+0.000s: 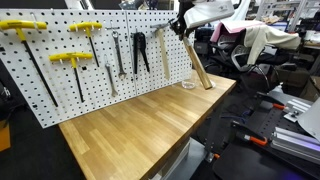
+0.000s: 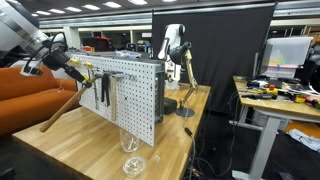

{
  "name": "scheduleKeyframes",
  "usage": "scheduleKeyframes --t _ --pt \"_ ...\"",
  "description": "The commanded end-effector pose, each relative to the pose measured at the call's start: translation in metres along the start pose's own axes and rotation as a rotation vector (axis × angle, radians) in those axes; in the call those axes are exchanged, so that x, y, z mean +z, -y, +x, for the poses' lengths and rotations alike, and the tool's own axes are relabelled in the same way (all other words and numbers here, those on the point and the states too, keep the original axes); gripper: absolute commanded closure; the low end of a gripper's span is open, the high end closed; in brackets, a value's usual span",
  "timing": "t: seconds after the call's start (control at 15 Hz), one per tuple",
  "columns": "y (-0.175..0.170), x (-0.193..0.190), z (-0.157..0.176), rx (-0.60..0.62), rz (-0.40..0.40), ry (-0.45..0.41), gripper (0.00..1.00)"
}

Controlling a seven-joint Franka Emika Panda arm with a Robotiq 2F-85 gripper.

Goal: Hang the hammer on the rightmost hanger

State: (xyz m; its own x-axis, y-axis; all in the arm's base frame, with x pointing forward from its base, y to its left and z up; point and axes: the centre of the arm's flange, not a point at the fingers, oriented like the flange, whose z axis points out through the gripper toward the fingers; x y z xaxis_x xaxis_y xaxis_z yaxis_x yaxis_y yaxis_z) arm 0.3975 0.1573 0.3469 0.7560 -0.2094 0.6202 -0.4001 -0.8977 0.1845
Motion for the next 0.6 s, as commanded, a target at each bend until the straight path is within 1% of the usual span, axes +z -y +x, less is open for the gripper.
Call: scheduleKeyframes --t 0.0,0.27,0.53 --pt "-0.010 -0.004 -0.010 -0.018 -0.030 -0.029 0.94" --pt "-0.006 -0.005 -0.024 -0.046 -0.014 -0.016 0.94" --pt "0.004 -0.023 -0.034 -0.100 0.035 -0.013 0.94"
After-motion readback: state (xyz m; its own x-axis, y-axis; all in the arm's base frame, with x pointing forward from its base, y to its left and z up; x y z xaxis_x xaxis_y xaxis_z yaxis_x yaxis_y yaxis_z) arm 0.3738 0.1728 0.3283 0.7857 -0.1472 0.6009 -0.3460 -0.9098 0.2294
